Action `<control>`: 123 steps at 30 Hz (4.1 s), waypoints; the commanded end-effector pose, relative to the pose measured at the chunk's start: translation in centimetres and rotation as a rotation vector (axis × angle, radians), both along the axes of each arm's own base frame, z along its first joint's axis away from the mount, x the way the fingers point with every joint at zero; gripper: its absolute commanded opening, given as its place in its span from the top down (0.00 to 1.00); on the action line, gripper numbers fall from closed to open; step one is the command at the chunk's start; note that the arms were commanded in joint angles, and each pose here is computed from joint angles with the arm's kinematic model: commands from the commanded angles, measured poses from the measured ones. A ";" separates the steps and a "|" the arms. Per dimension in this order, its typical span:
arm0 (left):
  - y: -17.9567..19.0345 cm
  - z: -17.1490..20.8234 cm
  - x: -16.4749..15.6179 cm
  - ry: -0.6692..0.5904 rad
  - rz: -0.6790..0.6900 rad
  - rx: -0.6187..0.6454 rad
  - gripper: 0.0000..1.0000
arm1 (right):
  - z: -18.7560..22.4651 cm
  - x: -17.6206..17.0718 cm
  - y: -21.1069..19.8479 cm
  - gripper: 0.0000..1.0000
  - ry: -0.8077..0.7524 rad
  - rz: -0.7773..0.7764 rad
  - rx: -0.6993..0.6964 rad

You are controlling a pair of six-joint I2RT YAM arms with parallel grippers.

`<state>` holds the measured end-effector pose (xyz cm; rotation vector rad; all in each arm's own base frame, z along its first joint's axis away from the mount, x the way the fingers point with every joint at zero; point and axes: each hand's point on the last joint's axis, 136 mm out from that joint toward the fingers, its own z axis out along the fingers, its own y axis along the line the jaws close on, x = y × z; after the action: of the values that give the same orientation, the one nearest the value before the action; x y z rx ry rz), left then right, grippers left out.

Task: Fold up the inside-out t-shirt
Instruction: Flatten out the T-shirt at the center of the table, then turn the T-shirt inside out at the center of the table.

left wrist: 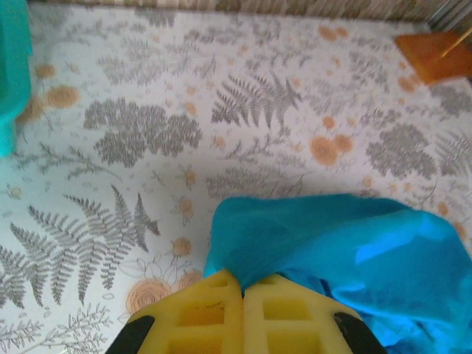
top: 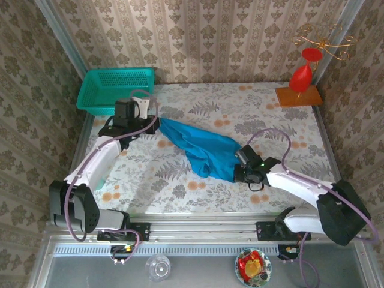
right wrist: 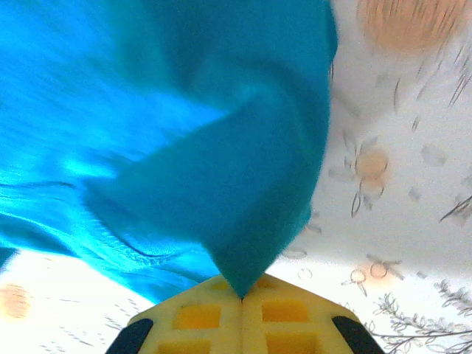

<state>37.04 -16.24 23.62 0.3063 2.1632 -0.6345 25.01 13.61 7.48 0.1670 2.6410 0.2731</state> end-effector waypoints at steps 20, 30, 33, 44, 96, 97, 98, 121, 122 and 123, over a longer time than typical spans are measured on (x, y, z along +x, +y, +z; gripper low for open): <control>1.6 21.6 -0.9 -0.487 -0.021 -0.254 1.00 | 51.2 -0.5 -12.4 1.00 -1.247 -0.268 -0.100; 2.6 37.2 -10.2 -0.899 -0.151 -0.359 1.00 | 50.3 -2.4 -13.0 1.00 -1.262 -0.285 -0.052; 2.2 37.1 -11.8 -0.881 -0.195 -0.380 1.00 | 50.6 -3.9 -13.5 1.00 -1.283 -0.288 -0.031; 3.0 33.6 -7.3 -0.736 -0.073 -0.353 1.00 | 51.2 -3.2 -13.0 1.00 -1.306 -0.270 -0.041; -11.9 -4.5 2.0 0.308 -0.314 -0.292 0.99 | 10.8 7.5 14.4 0.75 -0.332 0.534 0.193; -11.9 -4.5 1.9 0.309 -0.313 -0.289 0.99 | 10.3 8.1 15.4 0.73 -0.323 0.544 0.177; -11.8 -4.6 1.9 0.312 -0.310 -0.286 0.99 | 9.9 8.6 16.1 0.72 -0.313 0.547 0.169; -9.8 -3.9 2.3 0.285 -0.229 -0.305 0.95 | -0.4 16.5 18.4 0.45 -0.288 0.277 -0.082; -9.6 -3.9 2.4 0.282 -0.225 -0.305 0.95 | -0.1 16.5 18.0 0.53 -0.292 0.273 -0.098; -9.4 -3.9 2.4 0.283 -0.218 -0.304 0.95 | 0.4 16.5 17.7 0.61 -0.299 0.275 -0.110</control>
<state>39.27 -26.33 18.21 0.3234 2.3166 -1.1837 39.99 31.78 5.34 -0.2929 2.4468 0.2903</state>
